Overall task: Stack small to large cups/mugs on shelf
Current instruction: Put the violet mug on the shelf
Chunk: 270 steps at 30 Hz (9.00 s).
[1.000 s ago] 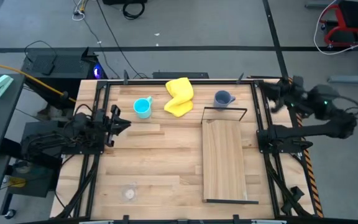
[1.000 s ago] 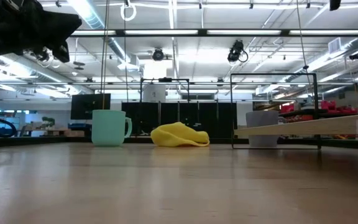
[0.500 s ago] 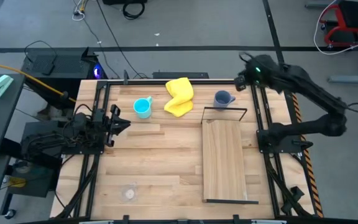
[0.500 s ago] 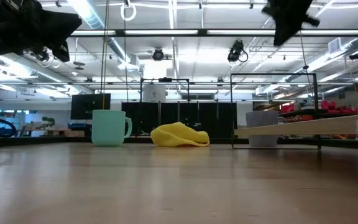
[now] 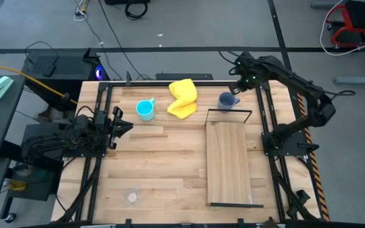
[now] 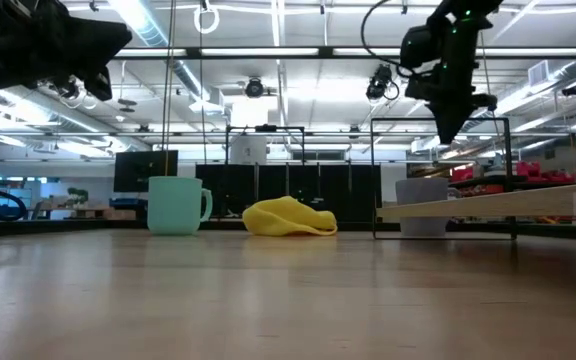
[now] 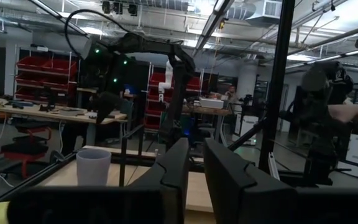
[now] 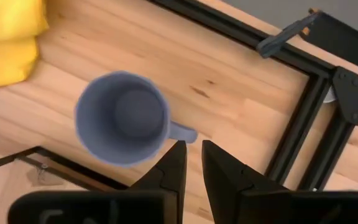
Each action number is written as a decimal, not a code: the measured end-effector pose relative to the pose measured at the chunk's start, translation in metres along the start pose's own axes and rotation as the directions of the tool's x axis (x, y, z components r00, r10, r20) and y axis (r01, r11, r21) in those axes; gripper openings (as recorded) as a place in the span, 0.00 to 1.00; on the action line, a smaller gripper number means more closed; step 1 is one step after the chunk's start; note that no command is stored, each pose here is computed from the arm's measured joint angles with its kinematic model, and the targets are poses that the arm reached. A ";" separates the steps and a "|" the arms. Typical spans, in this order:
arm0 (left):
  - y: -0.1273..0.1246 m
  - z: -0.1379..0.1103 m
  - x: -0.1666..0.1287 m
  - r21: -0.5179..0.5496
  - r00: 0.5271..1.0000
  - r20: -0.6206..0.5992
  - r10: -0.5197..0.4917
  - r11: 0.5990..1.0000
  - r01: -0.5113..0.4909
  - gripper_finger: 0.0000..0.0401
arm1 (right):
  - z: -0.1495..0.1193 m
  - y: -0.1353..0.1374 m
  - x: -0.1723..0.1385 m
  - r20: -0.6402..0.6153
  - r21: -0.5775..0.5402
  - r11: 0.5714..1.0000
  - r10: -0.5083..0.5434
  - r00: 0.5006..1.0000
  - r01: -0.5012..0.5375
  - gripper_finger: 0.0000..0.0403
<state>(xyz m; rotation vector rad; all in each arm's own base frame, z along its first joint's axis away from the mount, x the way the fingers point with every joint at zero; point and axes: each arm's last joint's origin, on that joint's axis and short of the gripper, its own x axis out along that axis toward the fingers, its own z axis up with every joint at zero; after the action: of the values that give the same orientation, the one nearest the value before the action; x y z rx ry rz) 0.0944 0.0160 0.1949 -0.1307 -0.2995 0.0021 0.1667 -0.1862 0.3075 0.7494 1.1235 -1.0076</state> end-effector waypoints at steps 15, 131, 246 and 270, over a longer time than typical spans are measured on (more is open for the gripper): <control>0.001 -0.005 0.000 -0.055 0.998 -0.055 0.011 0.998 -0.014 0.17 | 0.007 0.031 0.046 -0.065 -0.157 0.988 -0.011 0.998 0.000 0.19; 0.002 -0.007 0.000 -0.038 0.997 -0.065 0.032 0.999 -0.034 0.06 | 0.021 0.034 0.085 -0.112 -0.214 0.977 -0.009 0.994 -0.015 0.14; 0.002 -0.007 0.000 -0.042 0.997 -0.072 0.033 0.998 -0.036 0.03 | -0.122 0.033 -0.102 -0.092 -0.338 0.915 0.200 0.975 -0.220 0.03; 0.002 -0.009 0.000 -0.044 0.996 -0.087 0.035 0.998 -0.039 0.02 | -0.139 0.070 -0.015 -0.147 -0.391 0.883 0.219 0.965 -0.260 0.03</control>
<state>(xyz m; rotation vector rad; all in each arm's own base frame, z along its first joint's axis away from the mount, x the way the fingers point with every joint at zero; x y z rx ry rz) 0.0966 0.0170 0.1862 -0.1816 -0.2111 0.0262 0.1791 -0.0321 0.2820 0.5843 1.2417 -0.5045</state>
